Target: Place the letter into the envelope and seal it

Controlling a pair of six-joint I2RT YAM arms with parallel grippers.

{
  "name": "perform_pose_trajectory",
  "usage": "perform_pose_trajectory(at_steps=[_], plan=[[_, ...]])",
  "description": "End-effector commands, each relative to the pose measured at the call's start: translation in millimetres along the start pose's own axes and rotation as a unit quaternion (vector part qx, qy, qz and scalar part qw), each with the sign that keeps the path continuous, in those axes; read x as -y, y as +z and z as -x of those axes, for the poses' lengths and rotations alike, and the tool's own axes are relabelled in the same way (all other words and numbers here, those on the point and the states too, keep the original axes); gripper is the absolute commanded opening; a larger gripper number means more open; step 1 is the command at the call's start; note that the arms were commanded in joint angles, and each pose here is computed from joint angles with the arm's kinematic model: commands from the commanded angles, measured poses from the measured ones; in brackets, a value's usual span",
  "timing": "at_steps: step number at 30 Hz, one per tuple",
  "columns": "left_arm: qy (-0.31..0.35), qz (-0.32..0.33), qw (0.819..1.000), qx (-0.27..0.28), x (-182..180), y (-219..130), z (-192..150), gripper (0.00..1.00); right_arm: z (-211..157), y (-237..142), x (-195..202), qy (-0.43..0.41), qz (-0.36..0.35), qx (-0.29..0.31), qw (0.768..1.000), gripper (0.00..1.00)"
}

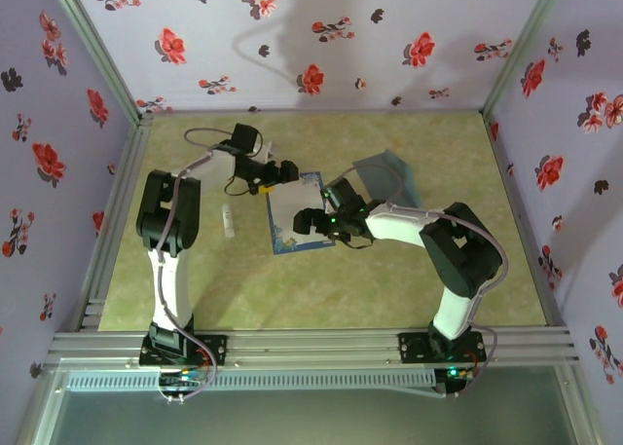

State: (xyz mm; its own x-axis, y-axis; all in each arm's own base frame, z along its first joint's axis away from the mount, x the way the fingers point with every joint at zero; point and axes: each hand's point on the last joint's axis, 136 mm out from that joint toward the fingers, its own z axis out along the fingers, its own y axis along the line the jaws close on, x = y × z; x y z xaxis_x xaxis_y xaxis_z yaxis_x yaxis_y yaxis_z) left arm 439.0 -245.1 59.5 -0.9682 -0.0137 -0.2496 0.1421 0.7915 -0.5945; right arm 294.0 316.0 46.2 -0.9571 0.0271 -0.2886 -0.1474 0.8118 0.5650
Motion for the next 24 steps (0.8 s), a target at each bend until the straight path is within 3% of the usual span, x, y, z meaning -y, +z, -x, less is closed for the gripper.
perform_pose_trajectory(at_steps=[1,10,24], plan=[[0.026,0.022,0.999,0.025,18,-36,14,1.0,2,-2,5,-0.016,-0.024,0.001,1.0,0.99],[0.015,0.075,0.997,0.006,-6,-28,10,1.0,3,-4,5,-0.022,-0.026,0.001,0.999,0.99],[0.006,0.093,0.996,-0.013,-28,-6,3,1.0,5,-7,4,-0.03,-0.027,0.007,0.999,0.99]])
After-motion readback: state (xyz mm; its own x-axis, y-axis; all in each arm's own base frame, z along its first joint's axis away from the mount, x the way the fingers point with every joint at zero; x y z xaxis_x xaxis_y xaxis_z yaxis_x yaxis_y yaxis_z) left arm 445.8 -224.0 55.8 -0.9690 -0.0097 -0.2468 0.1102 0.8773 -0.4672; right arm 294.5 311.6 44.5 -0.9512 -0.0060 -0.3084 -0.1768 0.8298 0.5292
